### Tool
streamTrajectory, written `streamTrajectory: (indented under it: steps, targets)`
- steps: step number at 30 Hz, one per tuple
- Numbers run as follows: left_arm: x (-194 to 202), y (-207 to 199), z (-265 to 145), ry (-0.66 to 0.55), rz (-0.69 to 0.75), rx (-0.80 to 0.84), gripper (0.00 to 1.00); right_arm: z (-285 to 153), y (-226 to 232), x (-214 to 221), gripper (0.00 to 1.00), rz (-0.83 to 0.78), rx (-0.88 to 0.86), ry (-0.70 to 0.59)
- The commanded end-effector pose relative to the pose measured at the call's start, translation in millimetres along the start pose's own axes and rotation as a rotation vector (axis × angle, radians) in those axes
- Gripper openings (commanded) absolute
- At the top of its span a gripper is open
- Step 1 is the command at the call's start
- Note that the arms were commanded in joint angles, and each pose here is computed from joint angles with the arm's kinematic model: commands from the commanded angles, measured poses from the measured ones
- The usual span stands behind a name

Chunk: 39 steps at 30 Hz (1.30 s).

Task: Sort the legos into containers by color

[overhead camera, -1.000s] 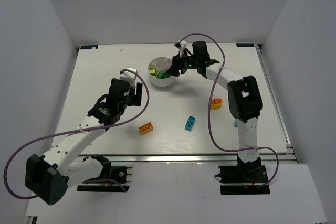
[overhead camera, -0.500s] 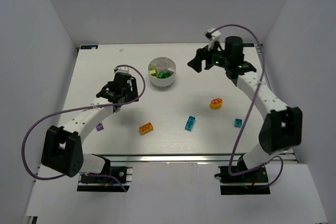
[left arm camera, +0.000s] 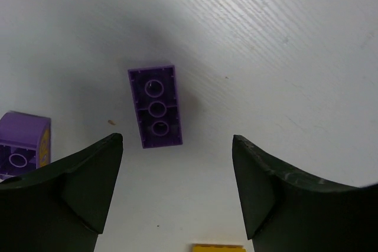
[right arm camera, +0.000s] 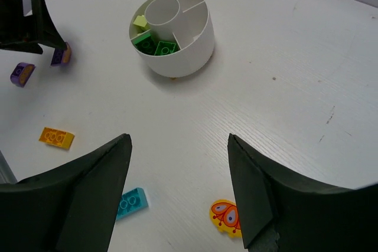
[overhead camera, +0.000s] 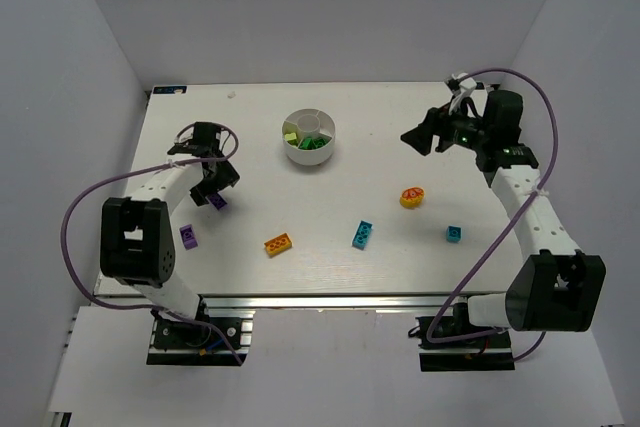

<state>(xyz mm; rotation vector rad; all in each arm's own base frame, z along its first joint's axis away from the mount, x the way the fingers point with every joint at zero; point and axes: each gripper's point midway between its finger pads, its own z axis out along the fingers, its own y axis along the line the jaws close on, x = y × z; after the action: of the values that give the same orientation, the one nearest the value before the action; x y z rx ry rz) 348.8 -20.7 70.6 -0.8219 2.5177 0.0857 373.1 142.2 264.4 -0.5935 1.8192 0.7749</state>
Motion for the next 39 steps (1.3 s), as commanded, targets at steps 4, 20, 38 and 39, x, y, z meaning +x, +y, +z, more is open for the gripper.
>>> streamTrajectory:
  steps: [4, 20, 38, 39]
  targets:
    - [-3, 3, 9, 0.055, -0.123, -0.036, 0.81, -19, 16, -21, 0.71, -0.067, -0.065, -0.077]
    - [-9, 10, 41, 0.089, -0.137, -0.091, 0.57, -38, 5, -24, 0.69, -0.041, -0.064, -0.110]
    - [-46, -130, -83, -0.101, 0.283, 0.752, 0.00, -40, -1, -13, 0.27, -0.047, -0.094, -0.108]
    - [-32, -153, -108, -0.097, 0.368, 0.895, 0.00, -39, -2, -12, 0.20, -0.047, -0.093, -0.106]
